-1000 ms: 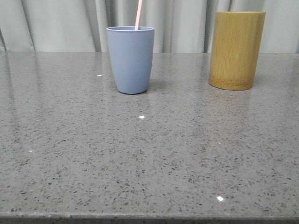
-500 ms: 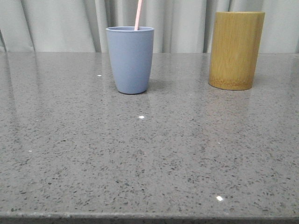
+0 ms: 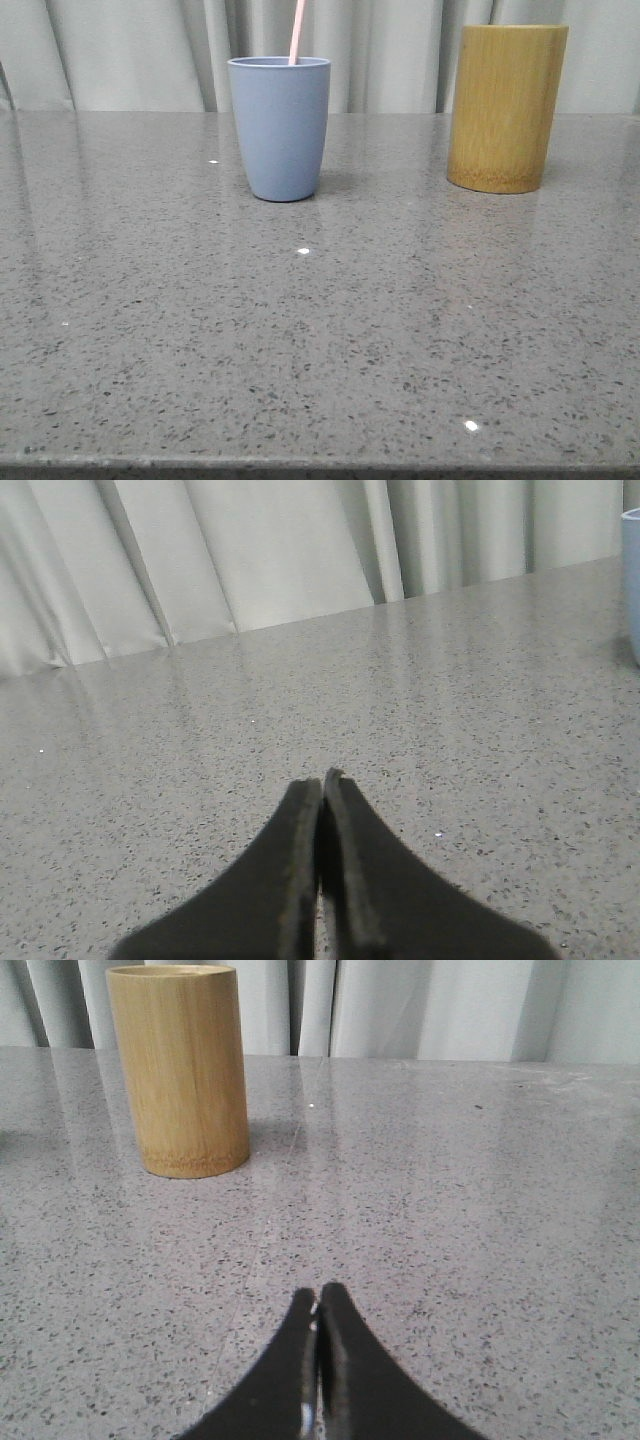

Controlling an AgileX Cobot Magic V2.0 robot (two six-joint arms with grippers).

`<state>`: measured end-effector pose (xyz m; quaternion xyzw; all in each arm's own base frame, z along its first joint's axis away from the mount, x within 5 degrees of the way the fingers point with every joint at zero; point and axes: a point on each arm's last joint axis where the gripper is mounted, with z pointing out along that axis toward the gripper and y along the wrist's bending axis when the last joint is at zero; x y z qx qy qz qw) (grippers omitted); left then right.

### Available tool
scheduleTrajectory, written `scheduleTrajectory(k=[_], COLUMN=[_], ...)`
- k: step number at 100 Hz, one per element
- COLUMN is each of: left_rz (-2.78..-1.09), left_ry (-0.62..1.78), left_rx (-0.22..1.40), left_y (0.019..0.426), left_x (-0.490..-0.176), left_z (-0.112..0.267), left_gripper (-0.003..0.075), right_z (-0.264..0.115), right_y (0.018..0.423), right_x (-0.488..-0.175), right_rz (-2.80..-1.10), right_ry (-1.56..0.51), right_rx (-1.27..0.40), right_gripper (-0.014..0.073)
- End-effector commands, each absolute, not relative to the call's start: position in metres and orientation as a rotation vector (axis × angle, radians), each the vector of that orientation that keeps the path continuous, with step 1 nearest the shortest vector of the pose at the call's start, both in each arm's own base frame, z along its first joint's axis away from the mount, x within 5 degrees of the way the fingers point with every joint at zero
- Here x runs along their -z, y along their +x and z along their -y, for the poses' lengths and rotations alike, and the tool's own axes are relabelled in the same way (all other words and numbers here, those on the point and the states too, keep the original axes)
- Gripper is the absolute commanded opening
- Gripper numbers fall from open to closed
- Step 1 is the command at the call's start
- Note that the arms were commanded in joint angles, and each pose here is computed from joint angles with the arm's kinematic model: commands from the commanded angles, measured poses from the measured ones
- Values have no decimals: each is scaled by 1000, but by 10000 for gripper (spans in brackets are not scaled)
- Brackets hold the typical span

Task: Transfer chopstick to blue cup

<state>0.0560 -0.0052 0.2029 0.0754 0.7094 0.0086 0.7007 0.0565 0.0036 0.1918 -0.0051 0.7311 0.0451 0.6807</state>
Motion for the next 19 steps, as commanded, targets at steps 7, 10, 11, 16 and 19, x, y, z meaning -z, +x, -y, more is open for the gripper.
scheduleTrajectory(k=[7,10,11,16,19], left_rz=[-1476,-1476,-1476,-1476,-1476], left_ry=[149,149,149,149,149], left_rx=[-12,-12,-12,-12,-12], left_y=[53,53,53,53,53], left_x=[-209,-209,-209,-209,-209], left_z=[5,5,5,5,5], left_gripper=[-19,-19,-19,-19,-19], right_z=[-4,-4,-4,-4,-4], right_y=[55,55,55,55,55], right_x=[-201,-201,-201,-201,-201], right_rz=[-1534,-1534,-1534,-1534,-1534], right_ry=[-22,-22,-22,-22,-22], right_rx=[-102,-102,-102,-102,-102], right_gripper=[-67,-67,-67,-67,-67])
